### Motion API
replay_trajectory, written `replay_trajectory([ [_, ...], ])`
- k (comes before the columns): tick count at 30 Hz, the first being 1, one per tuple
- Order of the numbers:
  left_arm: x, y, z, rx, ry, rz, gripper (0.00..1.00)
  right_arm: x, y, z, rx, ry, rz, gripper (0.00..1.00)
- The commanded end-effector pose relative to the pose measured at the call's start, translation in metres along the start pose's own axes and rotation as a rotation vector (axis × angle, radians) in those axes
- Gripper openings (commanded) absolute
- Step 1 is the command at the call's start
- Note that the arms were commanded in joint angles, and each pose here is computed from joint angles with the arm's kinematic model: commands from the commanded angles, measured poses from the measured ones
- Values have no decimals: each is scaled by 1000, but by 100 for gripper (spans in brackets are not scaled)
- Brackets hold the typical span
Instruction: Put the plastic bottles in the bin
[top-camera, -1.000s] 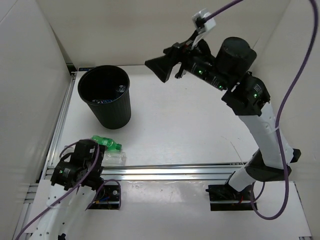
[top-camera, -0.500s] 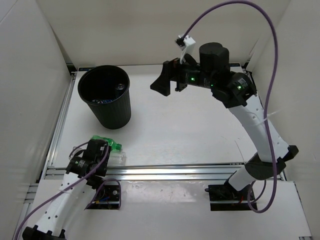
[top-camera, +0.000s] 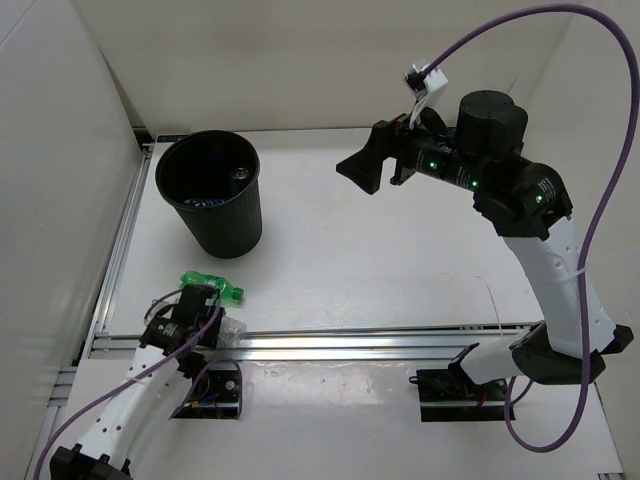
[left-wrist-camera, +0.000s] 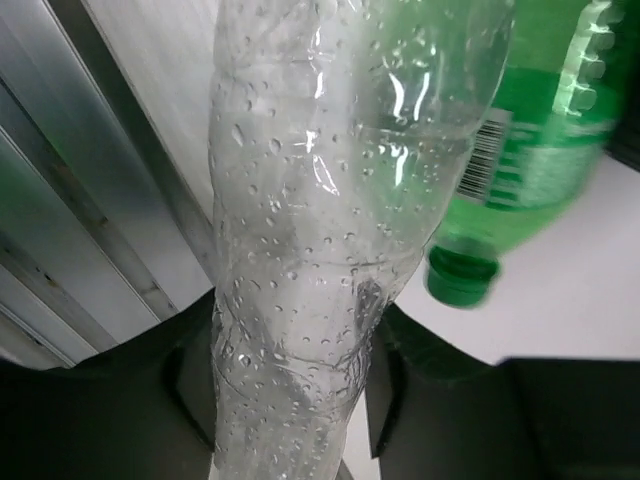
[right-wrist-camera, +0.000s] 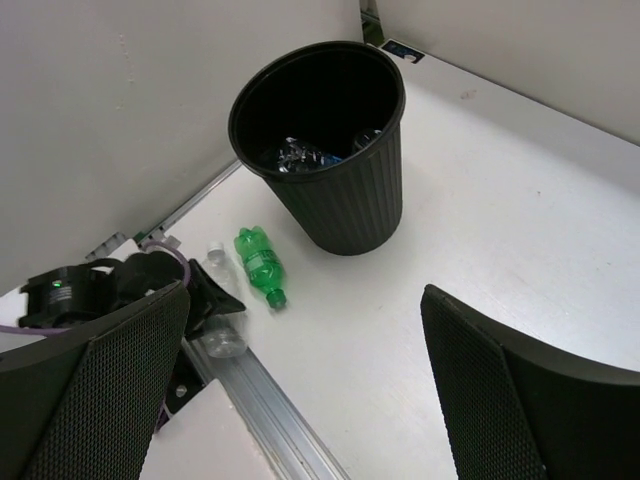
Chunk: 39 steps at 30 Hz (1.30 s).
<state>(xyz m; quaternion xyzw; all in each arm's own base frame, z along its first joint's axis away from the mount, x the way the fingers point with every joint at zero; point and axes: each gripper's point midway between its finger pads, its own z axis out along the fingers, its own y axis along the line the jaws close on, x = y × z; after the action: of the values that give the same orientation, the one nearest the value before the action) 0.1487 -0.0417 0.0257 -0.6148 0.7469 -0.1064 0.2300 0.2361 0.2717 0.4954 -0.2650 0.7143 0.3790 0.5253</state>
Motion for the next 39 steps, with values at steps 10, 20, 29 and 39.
replay_trajectory([
  [10, -71, -78, -189, 419, -93, -182, 41, -1, -27, -29, 165, -3, -63, 100],
  [20, -130, -279, -272, 575, -537, 348, 49, -24, -15, -44, 146, -44, -60, 100],
  [29, -150, -369, -216, 456, -665, 525, 100, -11, 3, -67, 97, -2, 7, 100],
  [39, -147, -280, -304, 665, -591, 456, 100, 13, -4, -95, 174, 47, 60, 100],
])
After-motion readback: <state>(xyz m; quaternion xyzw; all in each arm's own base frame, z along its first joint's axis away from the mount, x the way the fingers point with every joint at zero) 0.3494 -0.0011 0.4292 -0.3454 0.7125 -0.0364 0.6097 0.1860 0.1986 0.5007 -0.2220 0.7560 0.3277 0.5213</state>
